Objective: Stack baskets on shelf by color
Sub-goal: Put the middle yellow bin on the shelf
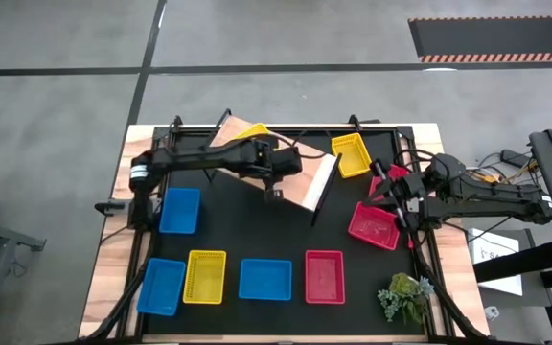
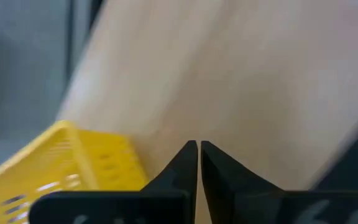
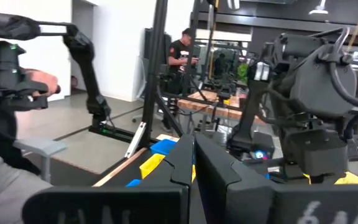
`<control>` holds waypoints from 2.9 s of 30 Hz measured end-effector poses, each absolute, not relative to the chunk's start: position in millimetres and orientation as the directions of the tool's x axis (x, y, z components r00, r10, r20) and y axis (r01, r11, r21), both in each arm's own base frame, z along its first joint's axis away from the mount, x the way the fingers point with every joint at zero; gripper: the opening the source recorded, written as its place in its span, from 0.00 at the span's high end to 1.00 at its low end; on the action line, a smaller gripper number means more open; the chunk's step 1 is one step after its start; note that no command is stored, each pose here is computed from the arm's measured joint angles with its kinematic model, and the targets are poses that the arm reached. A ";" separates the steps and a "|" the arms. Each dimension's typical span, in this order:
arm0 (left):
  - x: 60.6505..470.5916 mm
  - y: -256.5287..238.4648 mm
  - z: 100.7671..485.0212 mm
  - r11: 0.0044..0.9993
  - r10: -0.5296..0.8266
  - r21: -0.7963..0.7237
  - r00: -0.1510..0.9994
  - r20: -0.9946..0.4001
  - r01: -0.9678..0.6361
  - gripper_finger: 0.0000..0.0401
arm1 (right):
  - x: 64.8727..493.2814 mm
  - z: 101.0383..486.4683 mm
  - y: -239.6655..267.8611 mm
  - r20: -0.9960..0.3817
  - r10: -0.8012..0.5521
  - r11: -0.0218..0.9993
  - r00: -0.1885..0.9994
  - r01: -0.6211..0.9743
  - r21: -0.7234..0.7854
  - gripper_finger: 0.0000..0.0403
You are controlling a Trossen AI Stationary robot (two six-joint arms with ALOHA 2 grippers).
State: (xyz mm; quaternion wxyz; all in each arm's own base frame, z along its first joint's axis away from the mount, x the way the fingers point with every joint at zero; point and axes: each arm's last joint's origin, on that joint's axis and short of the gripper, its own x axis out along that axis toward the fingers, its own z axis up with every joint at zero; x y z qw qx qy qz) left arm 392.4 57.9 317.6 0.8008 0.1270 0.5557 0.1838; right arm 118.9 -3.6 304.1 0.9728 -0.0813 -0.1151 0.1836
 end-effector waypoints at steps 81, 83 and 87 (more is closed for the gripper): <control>349.9 75.7 309.5 0.751 0.636 0.616 0.010 -0.772 -0.238 1.00 | 120.4 303.3 -5.0 0.191 0.336 0.938 0.922 -0.309 -0.157 0.98; 348.5 75.5 309.3 0.747 0.636 0.616 -0.002 -0.772 -0.249 1.00 | 120.4 303.3 -5.0 0.191 0.336 0.938 0.922 -0.309 -0.158 0.98; 346.9 75.3 309.2 0.747 0.635 0.619 -0.017 -0.773 -0.241 1.00 | 120.4 303.2 -4.9 0.191 0.336 0.938 0.922 -0.309 -0.157 0.98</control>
